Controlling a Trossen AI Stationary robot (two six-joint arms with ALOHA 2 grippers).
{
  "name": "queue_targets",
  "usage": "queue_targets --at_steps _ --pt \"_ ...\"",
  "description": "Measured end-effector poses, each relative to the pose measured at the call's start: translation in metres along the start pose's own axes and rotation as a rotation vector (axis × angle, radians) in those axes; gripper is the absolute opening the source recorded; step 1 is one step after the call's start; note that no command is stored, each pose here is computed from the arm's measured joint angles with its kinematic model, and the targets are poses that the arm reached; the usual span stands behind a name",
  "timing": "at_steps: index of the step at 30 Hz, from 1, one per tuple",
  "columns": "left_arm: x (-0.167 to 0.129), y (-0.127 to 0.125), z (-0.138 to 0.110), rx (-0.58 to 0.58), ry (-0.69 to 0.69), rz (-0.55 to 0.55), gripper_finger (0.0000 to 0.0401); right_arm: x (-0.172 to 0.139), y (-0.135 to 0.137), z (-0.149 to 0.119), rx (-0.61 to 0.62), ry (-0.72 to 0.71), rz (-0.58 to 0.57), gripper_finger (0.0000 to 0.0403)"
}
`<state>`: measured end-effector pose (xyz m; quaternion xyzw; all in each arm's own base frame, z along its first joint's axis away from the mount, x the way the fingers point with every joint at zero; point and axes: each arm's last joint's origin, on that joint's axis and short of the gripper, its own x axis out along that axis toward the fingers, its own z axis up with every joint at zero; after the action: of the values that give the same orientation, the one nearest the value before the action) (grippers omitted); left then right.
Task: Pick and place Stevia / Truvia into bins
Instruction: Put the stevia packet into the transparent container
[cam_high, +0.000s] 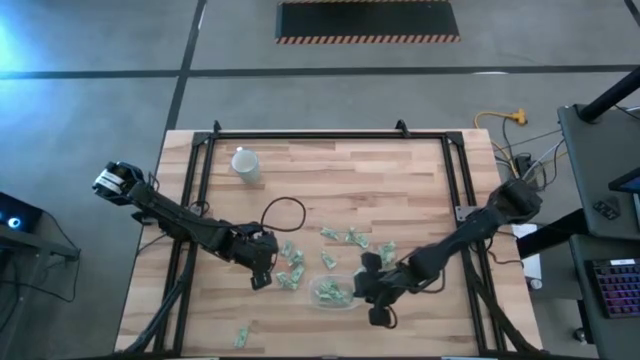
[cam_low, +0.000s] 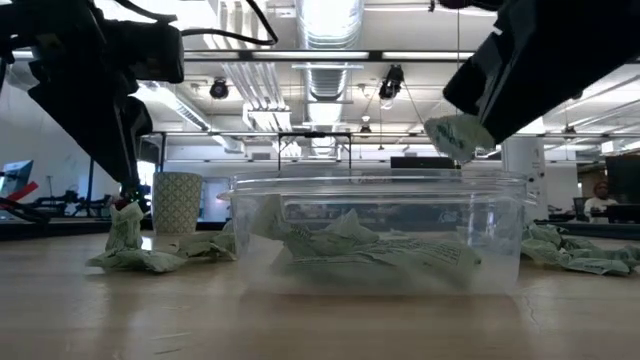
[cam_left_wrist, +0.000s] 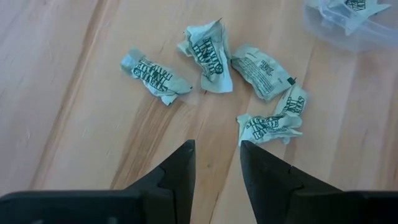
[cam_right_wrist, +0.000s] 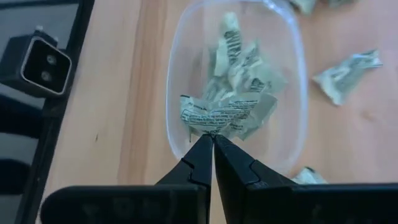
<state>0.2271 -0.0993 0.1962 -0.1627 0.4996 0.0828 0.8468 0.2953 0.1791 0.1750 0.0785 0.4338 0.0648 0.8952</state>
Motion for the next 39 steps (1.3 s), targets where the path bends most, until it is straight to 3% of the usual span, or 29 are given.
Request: queue_targets --at_steps 15,24,28,34,39 --pt "0.001 0.001 -0.001 0.007 0.002 0.005 0.011 0.007 -0.001 0.006 0.008 0.009 -0.002 0.0014" --pt "0.002 0.001 -0.001 0.003 -0.004 0.0 0.011 0.003 0.0 0.008 0.01 -0.003 0.004 0.0085" --pt "0.003 -0.002 0.001 0.02 -0.052 -0.026 0.011 0.001 -0.002 0.006 0.054 0.066 -0.042 0.0103" --pt "0.018 -0.001 0.009 0.065 -0.184 0.113 0.011 -0.005 -0.007 -0.001 0.105 0.172 -0.138 0.0096" --pt "0.04 0.01 0.014 -0.054 -0.148 0.182 0.011 -0.014 -0.005 -0.002 0.139 0.197 -0.155 0.0082"
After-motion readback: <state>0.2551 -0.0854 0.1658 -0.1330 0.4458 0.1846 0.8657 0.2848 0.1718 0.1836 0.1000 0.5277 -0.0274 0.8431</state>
